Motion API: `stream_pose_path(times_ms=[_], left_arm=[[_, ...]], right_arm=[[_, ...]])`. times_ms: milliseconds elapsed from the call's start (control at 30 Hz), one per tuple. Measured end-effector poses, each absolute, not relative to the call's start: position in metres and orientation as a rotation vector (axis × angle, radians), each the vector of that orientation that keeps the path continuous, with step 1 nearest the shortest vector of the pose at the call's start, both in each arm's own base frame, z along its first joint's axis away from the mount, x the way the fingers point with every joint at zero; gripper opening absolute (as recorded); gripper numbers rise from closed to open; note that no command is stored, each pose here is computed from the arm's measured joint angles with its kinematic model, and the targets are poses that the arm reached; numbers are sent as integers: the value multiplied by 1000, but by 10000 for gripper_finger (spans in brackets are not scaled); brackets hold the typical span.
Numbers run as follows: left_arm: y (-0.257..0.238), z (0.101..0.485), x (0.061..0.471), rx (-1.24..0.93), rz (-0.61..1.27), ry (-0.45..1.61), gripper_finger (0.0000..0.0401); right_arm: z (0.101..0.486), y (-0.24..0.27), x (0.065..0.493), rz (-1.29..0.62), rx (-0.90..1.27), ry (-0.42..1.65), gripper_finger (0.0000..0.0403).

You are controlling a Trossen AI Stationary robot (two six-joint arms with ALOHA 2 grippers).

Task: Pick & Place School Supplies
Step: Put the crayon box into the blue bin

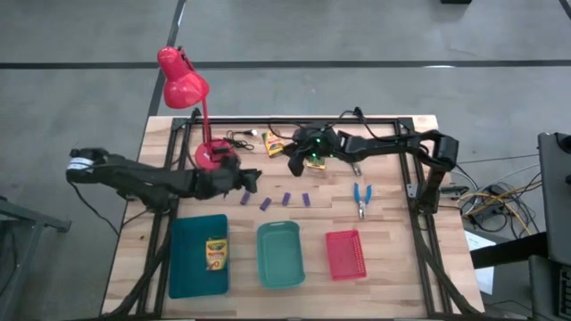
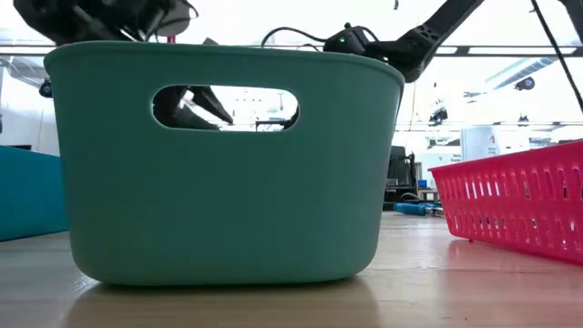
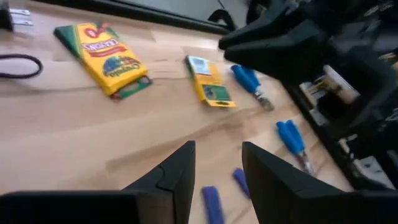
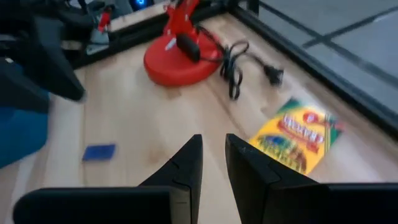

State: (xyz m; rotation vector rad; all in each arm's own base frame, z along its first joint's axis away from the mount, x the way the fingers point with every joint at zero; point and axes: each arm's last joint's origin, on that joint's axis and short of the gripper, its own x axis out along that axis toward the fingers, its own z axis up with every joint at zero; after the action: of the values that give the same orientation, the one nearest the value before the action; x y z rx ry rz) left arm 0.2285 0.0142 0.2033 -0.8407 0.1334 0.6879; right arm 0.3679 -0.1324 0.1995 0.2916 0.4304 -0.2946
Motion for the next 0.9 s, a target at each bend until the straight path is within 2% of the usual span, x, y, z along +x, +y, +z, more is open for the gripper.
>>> stream_pose_path(times_ms=[233,433,567,767,900], left_arm=[[52,188,218,-838,648,105,136],[78,185,212,-810,651,119,136],[92,183,215,-769,636,149,135],[114,175,238,-712,665,230,135],[126,175,264,-567,619,302,135]], right_arm=[[202,-159,386,-323,307,465,68],[201,-161,379,-324,284,519,68],[206,-152,366,-325,268,467,68],[207,-140,339,-341,345,343,68],[206,-133,323,-350,406,336,68]])
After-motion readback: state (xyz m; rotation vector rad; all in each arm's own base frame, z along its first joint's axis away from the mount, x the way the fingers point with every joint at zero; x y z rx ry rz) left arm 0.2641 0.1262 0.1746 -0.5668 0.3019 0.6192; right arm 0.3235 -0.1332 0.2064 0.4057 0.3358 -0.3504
